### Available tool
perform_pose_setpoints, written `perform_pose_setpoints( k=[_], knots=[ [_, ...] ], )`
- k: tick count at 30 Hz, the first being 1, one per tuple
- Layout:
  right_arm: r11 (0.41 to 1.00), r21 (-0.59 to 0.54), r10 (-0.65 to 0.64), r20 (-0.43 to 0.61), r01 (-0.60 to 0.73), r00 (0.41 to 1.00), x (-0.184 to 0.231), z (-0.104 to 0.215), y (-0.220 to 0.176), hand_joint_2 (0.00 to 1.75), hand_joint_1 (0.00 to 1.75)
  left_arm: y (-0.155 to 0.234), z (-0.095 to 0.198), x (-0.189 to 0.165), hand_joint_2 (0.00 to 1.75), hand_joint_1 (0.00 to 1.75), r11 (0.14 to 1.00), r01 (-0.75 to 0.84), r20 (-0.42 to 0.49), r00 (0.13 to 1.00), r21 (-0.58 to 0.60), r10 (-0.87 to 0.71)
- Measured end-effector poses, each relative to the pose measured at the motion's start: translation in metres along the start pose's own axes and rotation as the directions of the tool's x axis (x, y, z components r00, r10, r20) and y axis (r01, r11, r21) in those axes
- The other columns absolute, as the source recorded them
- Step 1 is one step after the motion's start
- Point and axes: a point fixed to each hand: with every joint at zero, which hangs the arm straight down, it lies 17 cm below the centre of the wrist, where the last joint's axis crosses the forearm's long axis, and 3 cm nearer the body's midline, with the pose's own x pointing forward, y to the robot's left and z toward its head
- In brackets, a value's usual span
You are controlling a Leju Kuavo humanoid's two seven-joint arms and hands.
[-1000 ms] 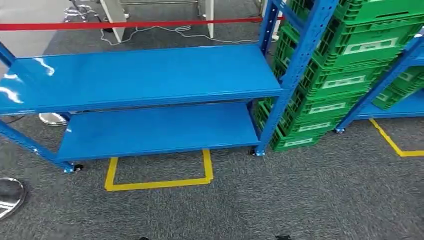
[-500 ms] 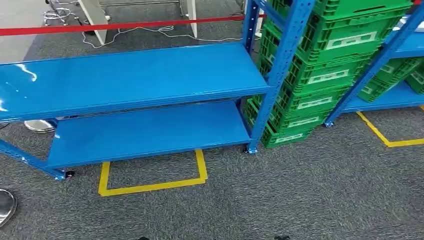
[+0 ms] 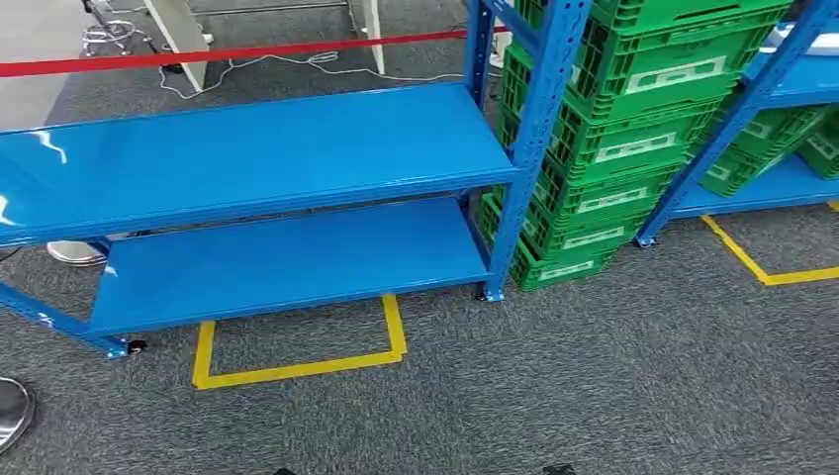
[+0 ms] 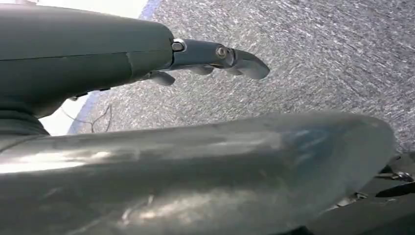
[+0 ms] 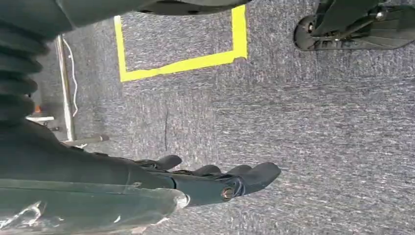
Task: Take the parts from the cabinet and place them on the table.
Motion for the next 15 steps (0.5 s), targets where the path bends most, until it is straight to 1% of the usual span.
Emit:
perform_pose_setpoints(
  k=[15],
  knots=[
    [1.0, 0.015, -0.009, 0.018, 0.009, 1.0, 0.0035, 0.0005, 0.0027, 1.75, 0.0, 0.0008, -0.0002, 0.0006, 0.0, 0.0, 1.0, 0.002, 0.005, 1.0, 0.002, -0.002]
  ],
)
